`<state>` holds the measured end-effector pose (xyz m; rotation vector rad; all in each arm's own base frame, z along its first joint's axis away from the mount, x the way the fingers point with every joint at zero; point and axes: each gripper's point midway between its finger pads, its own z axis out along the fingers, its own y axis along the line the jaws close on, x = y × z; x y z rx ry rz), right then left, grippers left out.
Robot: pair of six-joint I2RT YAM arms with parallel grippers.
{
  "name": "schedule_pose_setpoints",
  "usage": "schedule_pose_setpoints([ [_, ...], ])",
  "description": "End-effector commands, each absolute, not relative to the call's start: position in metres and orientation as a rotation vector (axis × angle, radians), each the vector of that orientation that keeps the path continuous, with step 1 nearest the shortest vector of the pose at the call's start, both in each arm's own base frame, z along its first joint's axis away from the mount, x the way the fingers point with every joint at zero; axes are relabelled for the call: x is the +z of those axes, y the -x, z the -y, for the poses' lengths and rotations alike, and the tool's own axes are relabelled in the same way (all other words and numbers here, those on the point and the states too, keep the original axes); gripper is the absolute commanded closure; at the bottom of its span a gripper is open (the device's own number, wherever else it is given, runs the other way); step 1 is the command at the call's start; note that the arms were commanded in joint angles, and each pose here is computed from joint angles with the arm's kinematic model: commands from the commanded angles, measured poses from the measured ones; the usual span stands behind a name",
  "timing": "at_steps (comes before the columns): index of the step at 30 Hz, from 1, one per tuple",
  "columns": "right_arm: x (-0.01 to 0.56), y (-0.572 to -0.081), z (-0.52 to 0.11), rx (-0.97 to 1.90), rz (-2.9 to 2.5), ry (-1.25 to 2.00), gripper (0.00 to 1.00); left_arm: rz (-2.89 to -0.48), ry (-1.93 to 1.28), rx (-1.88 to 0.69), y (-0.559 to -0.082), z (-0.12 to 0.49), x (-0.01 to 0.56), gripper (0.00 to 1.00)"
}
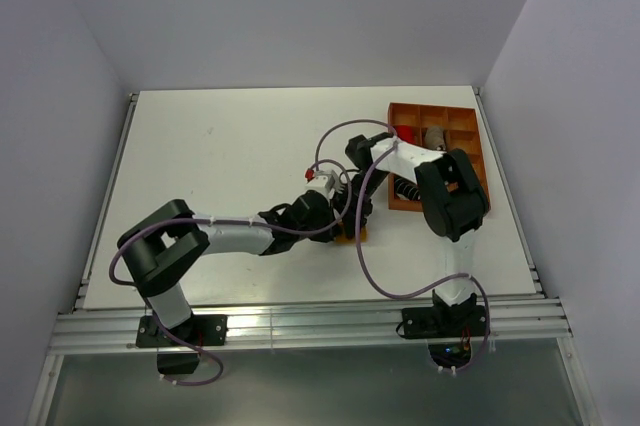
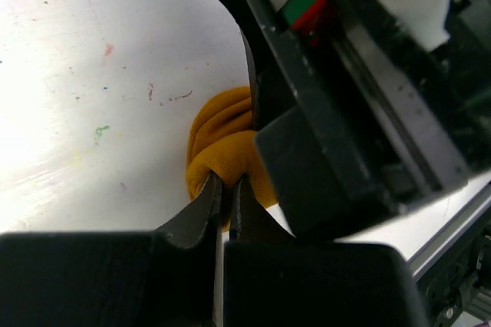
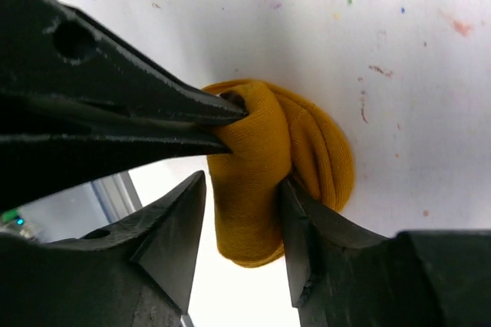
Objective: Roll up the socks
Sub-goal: Roll the sock at the center of the board.
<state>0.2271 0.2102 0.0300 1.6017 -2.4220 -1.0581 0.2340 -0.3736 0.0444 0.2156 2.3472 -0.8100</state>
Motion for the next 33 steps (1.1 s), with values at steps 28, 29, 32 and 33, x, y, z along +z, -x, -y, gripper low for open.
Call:
schedule_pose_setpoints([
  [28,0.072,-0.269,-0.176,-1.143,2.717,-1.741,0.37,-2.534,-0.180,-0.540,-0.224,0.352,0.001,1.00],
  [29,0.074,-0.271,-0.174,-1.148,2.735,-1.744,0.37,-2.538,-0.181,-0.536,-0.223,0.351,0.000,1.00],
  [32,0.084,-0.272,-0.168,-1.194,2.765,-1.756,0.37,-2.545,-0.189,-0.534,-0.223,0.352,-0.001,1.00],
  [33,0.087,-0.273,-0.166,-1.201,2.778,-1.761,0.37,-2.543,-0.193,-0.537,-0.224,0.354,0.001,1.00],
])
